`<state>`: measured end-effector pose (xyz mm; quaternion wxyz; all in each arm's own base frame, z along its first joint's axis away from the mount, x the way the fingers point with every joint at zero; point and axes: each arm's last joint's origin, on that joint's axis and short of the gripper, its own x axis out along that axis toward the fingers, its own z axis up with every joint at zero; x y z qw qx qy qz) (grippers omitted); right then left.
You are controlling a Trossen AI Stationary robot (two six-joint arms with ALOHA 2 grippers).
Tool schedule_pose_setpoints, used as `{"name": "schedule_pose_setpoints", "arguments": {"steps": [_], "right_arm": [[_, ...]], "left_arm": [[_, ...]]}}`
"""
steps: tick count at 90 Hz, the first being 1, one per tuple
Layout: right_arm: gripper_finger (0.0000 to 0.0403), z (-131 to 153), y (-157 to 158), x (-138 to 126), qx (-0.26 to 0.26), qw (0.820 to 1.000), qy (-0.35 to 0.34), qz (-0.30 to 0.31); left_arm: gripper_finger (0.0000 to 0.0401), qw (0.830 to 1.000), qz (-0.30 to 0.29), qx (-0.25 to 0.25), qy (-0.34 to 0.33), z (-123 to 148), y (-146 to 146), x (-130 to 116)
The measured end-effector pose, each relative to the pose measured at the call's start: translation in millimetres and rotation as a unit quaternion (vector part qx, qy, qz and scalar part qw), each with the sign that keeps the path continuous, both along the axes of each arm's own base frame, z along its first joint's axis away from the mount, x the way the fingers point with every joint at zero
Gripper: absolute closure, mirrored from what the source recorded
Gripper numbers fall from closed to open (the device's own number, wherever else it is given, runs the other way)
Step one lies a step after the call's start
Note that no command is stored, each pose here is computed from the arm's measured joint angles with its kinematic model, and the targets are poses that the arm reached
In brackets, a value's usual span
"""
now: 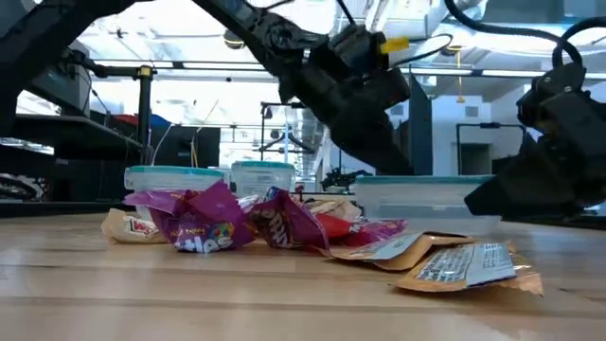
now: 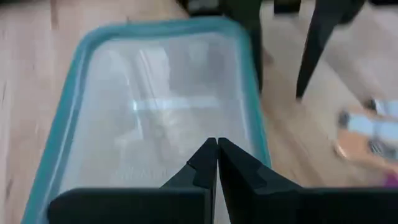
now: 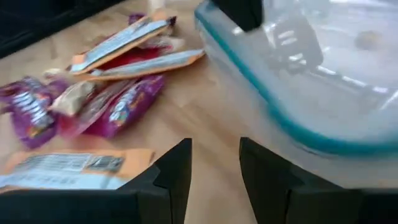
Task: Sort candy
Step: Open the rectangular transparent bin
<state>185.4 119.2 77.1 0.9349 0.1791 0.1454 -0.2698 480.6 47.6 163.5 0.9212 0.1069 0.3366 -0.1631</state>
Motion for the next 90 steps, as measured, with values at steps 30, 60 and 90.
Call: {"name": "schedule_pose_setpoints", "arguments": {"steps": [30, 60, 90], "right_arm": [[0.0283, -0.1, 6.7, -3.2, -0.008, 1.000, 0.004, 0.020], [0.0283, 17.9, 15.5, -37.6, 0.115, 0.992, 0.027, 0.036], [0.0283, 17.4, 11.6, -41.2, 0.115, 0.992, -0.040, 0.015]], "left_arm": [[0.0401, 1.000, -0.015, -0.007, 0.005, 0.8, -5.8, -1.0], [0.0401, 1.000, -0.011, -0.011, -0.014, 29.1, -10.9, -7.6], [0.0401, 0.999, 0.010, -0.024, -0.019, 36.9, -2.5, -9.6]]}}
